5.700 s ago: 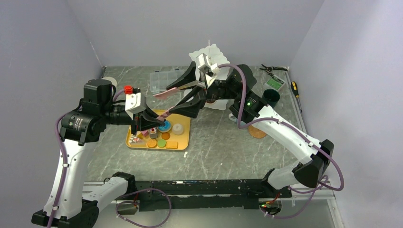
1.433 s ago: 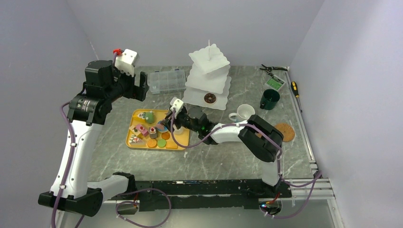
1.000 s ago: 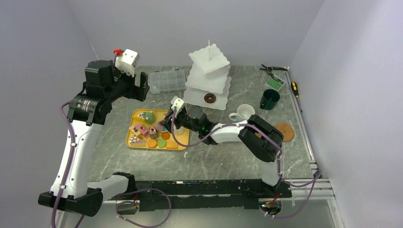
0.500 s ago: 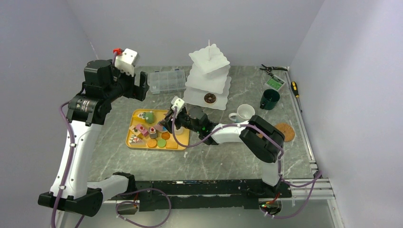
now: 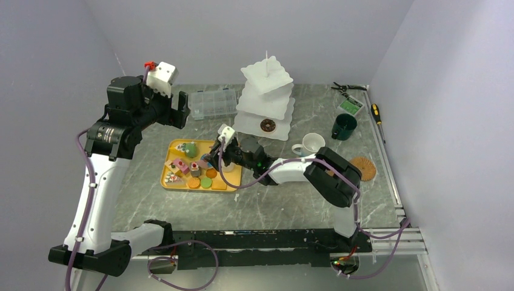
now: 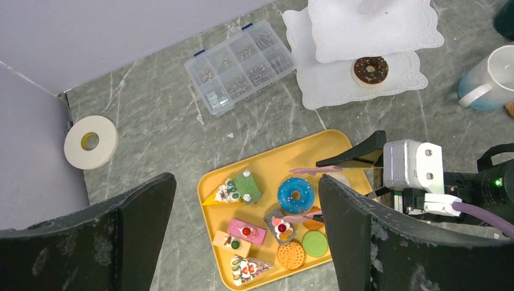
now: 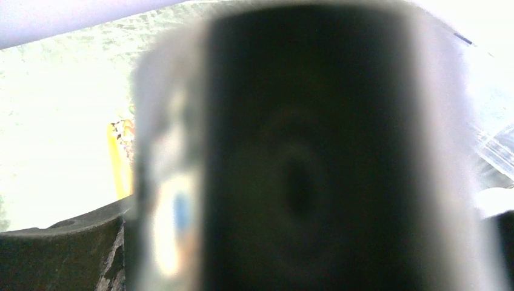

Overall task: Serve the afternoon tea
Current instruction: Pick up the desert from the tray.

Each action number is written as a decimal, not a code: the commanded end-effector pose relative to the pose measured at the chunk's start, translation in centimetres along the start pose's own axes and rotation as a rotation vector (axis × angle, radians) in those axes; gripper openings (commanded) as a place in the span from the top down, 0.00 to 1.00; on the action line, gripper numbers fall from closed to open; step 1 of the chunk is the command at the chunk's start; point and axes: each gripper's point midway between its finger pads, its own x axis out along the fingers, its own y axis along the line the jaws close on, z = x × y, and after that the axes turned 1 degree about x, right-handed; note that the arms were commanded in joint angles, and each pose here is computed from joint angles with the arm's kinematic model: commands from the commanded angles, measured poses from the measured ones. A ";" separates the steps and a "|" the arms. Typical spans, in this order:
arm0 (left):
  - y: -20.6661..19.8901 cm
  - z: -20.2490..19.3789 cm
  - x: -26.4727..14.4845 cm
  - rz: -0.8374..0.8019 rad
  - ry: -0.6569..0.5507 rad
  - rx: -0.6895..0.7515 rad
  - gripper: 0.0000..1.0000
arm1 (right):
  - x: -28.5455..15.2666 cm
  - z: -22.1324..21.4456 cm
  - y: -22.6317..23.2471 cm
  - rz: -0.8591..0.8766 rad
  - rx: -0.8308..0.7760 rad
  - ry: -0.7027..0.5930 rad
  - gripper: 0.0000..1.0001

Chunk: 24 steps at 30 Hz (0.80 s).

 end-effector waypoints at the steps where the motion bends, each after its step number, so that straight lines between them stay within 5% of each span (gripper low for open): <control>1: 0.1 2.5 -1.2 -0.001 -0.088 0.018 0.07 | 0.4 0.3 0.0 -0.008 -0.005 -0.029 0.21; 15: 0.0 2.6 -1.3 -0.004 -0.092 0.019 0.07 | 1.0 -1.8 -0.1 -0.010 0.006 0.008 0.21; 24: 0.0 2.3 -1.4 -0.005 -0.091 0.027 0.07 | 0.6 0.8 -0.7 -0.031 -0.016 -0.048 0.43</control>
